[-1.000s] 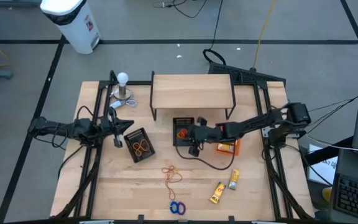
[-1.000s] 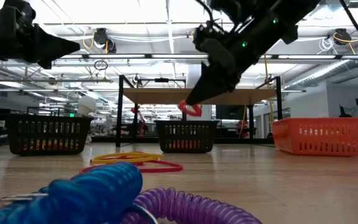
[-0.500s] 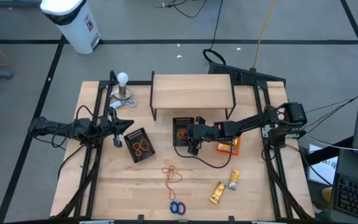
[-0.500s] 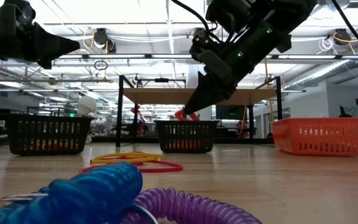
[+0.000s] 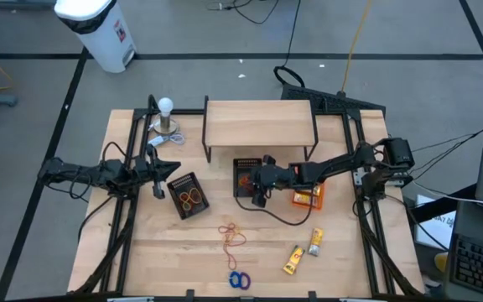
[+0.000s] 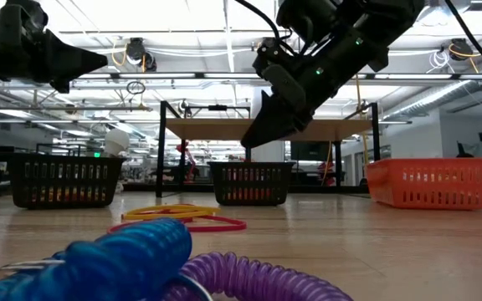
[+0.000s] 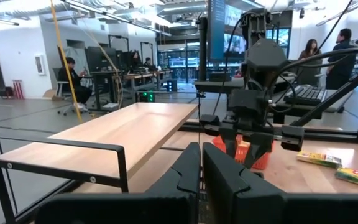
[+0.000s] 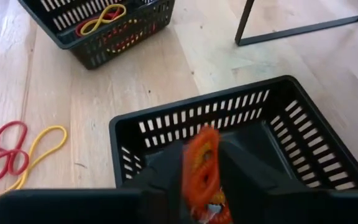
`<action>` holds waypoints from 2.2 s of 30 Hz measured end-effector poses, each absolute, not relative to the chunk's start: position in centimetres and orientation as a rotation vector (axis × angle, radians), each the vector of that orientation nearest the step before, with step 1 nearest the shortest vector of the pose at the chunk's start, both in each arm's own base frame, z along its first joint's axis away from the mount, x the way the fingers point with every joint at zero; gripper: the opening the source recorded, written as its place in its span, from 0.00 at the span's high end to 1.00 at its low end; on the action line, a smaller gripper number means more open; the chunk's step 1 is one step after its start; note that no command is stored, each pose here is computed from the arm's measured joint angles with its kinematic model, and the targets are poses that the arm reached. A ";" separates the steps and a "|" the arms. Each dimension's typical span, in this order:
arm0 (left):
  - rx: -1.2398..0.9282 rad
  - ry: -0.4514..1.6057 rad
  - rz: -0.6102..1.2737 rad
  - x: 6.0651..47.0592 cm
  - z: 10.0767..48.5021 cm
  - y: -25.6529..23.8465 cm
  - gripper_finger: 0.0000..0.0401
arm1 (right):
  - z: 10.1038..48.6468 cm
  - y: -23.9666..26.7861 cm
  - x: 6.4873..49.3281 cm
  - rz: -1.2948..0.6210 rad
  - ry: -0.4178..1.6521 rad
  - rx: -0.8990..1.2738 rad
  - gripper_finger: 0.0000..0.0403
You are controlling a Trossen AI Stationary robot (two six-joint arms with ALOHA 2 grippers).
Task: Pick & Place Office Desk Supplies
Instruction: Put the crayon box into orange basket
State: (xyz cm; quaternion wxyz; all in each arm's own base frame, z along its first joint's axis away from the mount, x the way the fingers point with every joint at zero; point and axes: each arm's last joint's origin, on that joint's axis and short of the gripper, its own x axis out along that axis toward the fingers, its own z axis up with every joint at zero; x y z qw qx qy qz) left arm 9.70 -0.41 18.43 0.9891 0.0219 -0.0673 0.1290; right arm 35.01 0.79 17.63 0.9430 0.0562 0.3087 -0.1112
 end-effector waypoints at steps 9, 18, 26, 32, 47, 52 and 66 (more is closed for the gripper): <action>0.029 -0.123 0.257 9.7 18.3 -0.4 0.95 | 22.3 1.4 33.5 -0.173 0.501 0.045 0.63; 0.037 -0.127 0.268 9.7 18.3 -0.4 0.95 | 32.4 2.1 24.1 -0.094 0.128 -0.064 0.78; 0.043 -0.114 0.232 9.7 18.2 -0.5 0.95 | 32.6 1.5 16.5 -0.133 0.020 -0.056 0.97; -0.003 -0.085 0.191 9.5 19.0 -0.6 0.95 | 30.4 1.1 13.7 -0.125 -0.015 -0.062 1.00; 0.077 -0.055 0.242 8.5 21.8 -0.2 0.99 | 26.3 0.7 10.7 0.008 -0.156 0.010 1.00; 0.073 -0.063 0.265 8.5 21.8 0.0 0.99 | 24.3 0.5 10.6 -0.023 -0.177 0.052 1.00; 0.097 -0.072 0.280 8.5 22.0 0.1 0.98 | 19.6 0.4 10.4 -0.029 -0.247 0.055 1.00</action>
